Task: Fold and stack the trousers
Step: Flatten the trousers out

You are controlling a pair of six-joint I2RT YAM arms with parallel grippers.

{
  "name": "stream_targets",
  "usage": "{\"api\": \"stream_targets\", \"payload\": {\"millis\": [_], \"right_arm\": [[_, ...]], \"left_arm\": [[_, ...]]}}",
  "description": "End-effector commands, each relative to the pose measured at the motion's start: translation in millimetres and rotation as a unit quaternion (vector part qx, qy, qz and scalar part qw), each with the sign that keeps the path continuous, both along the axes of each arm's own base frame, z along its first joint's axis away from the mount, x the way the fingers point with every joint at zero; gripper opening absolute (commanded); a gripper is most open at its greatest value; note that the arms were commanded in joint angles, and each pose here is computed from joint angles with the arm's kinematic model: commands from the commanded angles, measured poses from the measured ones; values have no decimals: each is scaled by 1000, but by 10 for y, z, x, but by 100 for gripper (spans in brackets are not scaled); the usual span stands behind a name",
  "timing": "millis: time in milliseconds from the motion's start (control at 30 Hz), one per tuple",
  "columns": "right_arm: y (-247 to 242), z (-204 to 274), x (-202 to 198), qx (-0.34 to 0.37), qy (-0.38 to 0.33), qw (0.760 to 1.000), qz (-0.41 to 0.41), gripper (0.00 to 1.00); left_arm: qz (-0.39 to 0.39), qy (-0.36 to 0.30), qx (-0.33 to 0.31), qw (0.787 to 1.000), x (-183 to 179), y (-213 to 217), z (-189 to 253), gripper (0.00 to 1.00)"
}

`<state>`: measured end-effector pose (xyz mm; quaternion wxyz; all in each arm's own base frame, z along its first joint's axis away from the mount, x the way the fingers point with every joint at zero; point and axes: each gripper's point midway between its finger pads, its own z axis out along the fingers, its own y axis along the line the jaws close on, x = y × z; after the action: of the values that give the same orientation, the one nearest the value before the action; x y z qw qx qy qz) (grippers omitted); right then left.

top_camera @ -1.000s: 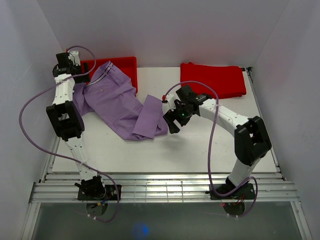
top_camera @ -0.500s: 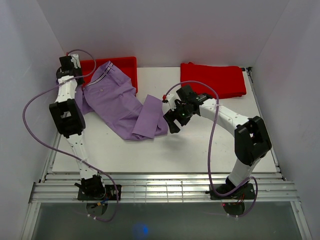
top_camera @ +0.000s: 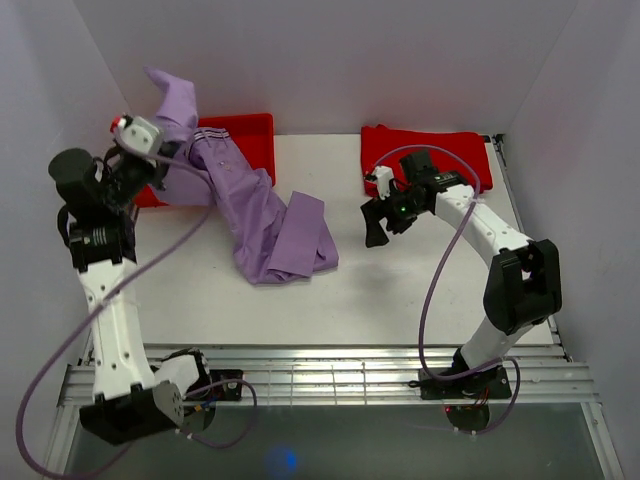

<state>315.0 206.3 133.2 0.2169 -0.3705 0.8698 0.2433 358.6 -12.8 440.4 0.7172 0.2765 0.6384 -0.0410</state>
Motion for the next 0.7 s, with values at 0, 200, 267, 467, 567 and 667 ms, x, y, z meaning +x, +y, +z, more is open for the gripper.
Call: {"api": "stream_targets", "payload": {"millis": [0, 200, 267, 467, 567, 667], "right_arm": [[-40, 470, -69, 61, -19, 997, 31, 94], [-126, 513, -391, 78, 25, 994, 75, 94], [-145, 484, -459, 76, 36, 993, 77, 94], [-166, 370, -522, 70, 57, 994, 69, 95], [-125, 312, -503, 74, 75, 993, 55, 96], [-56, 204, -419, 70, 82, 994, 35, 96]], "left_arm": [[-195, 34, 23, 980, -652, -656, -499, 0], [-366, 188, -45, 910, -1281, -1465, -1281, 4], [-403, 260, -26, 877, -1484, -1842, -1666, 6], [-416, 366, 47, 831, -1625, -2357, -2554, 13], [-383, 380, 92, 837, -1467, -2412, -2737, 64], [-335, 370, 66, 864, -1107, -2387, -2397, 73]]}}
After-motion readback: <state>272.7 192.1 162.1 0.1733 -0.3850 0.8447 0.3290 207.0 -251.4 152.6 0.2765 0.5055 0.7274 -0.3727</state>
